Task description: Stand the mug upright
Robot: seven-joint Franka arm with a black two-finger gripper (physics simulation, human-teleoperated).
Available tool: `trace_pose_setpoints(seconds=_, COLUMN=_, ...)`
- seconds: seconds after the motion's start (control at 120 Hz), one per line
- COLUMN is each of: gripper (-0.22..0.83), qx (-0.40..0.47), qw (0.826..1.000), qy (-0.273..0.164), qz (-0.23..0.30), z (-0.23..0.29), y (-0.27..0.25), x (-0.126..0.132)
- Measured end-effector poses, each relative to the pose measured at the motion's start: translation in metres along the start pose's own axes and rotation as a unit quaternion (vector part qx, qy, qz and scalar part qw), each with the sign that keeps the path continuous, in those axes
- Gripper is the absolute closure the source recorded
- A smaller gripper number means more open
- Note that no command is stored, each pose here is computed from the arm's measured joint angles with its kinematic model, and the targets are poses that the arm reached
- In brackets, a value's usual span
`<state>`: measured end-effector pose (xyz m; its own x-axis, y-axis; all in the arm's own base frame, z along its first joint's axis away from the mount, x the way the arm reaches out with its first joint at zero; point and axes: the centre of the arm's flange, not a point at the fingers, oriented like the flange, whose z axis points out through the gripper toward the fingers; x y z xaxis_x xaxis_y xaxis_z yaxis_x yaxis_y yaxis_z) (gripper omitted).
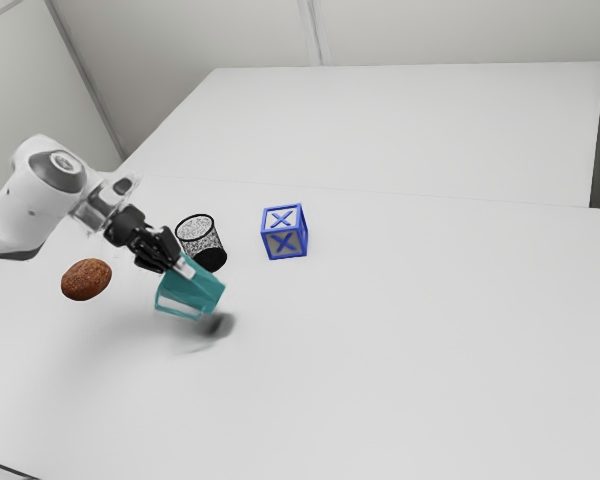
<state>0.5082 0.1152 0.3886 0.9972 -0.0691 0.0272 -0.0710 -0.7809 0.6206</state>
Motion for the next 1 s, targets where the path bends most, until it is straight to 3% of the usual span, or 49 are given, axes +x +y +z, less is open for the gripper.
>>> trace_pose_setpoints(seconds=0.133, gripper=0.78, qx=0.121, qw=0.988, qy=-0.049, qz=0.088, z=0.017, y=0.046, x=0.003)
trace_pose_setpoints(seconds=0.292, gripper=0.78, qx=0.264, qw=0.939, qy=-0.115, qz=0.186, z=0.052, y=0.094, x=0.017)
trace_pose_setpoints(seconds=0.383, gripper=0.78, qx=0.311, qw=0.915, qy=-0.136, qz=0.217, z=0.079, y=0.117, x=0.023)
trace_pose_setpoints(seconds=0.533, gripper=0.78, qx=0.349, qw=0.893, qy=-0.148, qz=0.244, z=0.121, y=0.153, x=0.022)
trace_pose_setpoints(seconds=0.733, gripper=0.78, qx=0.38, qw=0.876, qy=-0.15, qz=0.255, z=0.173, y=0.18, x=0.023)
trace_pose_setpoints(seconds=1.0, gripper=0.78, qx=0.403, qw=0.897, qy=-0.108, qz=0.147, z=0.14, y=0.115, x=0.037)
